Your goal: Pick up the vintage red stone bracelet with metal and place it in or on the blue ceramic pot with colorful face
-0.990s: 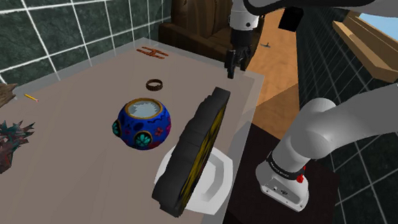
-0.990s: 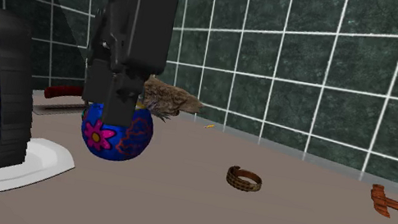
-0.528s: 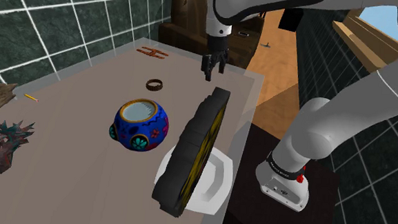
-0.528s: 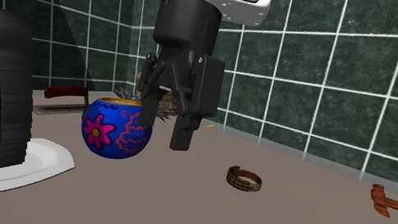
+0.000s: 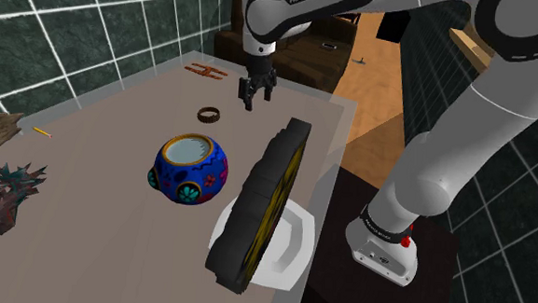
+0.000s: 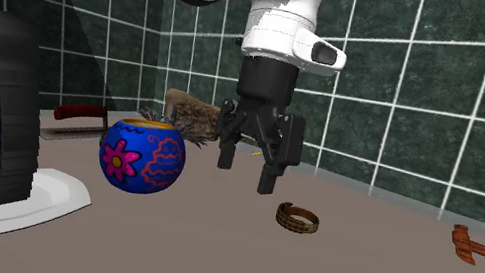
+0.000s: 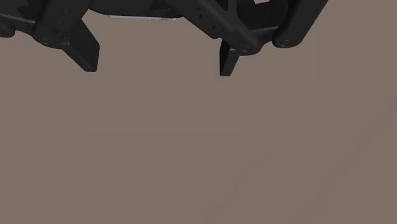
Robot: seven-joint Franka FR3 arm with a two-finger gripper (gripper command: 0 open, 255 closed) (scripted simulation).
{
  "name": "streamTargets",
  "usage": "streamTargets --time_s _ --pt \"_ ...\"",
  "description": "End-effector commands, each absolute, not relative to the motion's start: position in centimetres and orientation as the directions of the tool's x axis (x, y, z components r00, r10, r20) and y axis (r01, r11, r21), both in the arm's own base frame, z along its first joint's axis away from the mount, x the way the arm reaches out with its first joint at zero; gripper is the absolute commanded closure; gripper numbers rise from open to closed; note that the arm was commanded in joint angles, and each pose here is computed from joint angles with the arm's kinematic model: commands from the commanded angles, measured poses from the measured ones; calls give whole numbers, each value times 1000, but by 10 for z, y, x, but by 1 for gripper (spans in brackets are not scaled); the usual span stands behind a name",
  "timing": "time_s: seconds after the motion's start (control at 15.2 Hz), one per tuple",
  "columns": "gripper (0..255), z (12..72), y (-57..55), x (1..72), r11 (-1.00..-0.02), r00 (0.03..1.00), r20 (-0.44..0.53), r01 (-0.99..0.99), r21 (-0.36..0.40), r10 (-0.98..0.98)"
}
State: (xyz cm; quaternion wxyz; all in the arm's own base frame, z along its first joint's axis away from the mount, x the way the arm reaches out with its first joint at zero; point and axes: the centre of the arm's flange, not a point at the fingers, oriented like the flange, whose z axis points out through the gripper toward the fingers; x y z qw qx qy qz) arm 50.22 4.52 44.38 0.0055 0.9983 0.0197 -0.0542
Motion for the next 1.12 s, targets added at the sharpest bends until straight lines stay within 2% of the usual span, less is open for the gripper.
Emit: streamTargets --time_s 0.0,1.06 --pt "0 432 54 524 -999 994 -101 45 6 45" --pt "0 365 123 693 -996 995 -46 90 -10 90"
